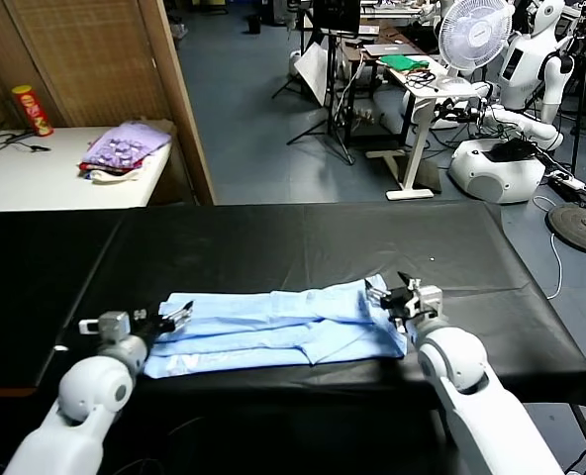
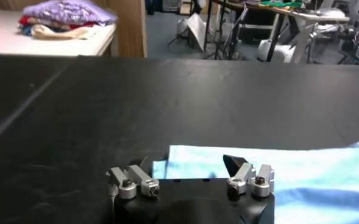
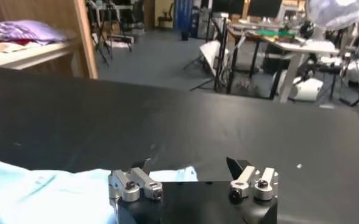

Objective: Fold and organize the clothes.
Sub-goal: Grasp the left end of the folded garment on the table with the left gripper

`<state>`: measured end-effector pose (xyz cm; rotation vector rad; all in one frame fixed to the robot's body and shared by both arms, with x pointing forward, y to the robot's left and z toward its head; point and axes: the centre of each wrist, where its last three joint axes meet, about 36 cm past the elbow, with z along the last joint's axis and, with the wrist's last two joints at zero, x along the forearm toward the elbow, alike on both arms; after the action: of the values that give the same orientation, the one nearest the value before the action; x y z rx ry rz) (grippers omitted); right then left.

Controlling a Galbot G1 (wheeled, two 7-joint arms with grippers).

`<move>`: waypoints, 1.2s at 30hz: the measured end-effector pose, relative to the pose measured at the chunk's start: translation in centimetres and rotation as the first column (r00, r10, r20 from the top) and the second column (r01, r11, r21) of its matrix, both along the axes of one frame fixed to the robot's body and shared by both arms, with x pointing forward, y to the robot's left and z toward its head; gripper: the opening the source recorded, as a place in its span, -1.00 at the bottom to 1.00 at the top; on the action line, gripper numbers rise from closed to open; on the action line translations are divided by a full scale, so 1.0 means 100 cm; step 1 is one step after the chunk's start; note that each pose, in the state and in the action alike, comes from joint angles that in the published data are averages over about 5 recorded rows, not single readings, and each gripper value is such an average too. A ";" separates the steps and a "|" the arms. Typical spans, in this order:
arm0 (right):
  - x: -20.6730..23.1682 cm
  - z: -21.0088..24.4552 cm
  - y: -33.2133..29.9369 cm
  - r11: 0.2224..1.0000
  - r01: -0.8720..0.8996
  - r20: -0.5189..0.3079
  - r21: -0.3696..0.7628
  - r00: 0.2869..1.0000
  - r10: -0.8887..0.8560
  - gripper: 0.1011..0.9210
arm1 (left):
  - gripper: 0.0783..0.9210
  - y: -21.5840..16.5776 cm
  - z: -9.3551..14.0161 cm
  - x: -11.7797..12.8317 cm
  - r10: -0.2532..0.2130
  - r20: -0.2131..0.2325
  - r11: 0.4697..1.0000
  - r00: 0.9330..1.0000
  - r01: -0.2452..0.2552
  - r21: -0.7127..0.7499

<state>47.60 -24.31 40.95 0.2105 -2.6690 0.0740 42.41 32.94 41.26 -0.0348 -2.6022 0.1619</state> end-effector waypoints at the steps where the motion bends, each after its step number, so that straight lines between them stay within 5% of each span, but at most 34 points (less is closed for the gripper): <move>1: 0.000 -0.003 0.001 1.000 0.002 -0.003 0.005 1.000 -0.002 0.36 | 0.69 0.001 -0.001 0.001 0.004 -0.004 1.000 1.000 -0.004 -0.012; 4: 0.000 -0.010 0.005 1.000 0.009 0.003 0.020 1.000 -0.009 -0.04 | 0.49 0.003 -0.004 0.003 0.017 -0.007 0.999 1.000 -0.017 -0.040; 10: -0.001 -0.023 0.016 0.998 0.057 0.043 0.034 0.997 -0.059 -0.81 | -0.27 -0.001 -0.014 0.003 0.045 0.042 0.999 0.998 -0.046 0.020; 14: 0.000 -0.030 0.023 0.995 0.096 0.074 0.041 0.992 -0.098 -0.90 | -0.76 -0.008 -0.023 0.004 0.067 0.100 0.990 0.993 -0.079 0.117; 17: -0.001 -0.033 0.026 0.995 0.086 0.076 0.052 0.993 -0.090 -0.91 | -0.87 -0.011 -0.025 0.007 0.078 0.128 0.983 0.989 -0.098 0.158; 22: -0.009 -0.031 0.022 0.997 0.048 0.085 0.059 0.995 -0.053 -0.60 | -0.82 -0.013 -0.023 0.007 0.078 0.147 0.980 0.986 -0.103 0.173; 31: -0.028 -0.019 0.007 0.998 0.045 0.120 0.049 0.991 -0.050 0.55 | 0.26 -0.003 -0.010 -0.004 0.087 0.161 0.984 0.983 -0.111 0.143; 36: -0.033 -0.017 0.006 0.998 0.040 0.126 0.054 0.991 -0.046 0.69 | 0.65 -0.001 -0.003 -0.020 0.119 0.154 0.988 0.981 -0.132 0.076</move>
<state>44.32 -23.69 39.26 0.1697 -2.8029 0.0057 40.37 32.83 40.91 0.1544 -2.7587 0.0947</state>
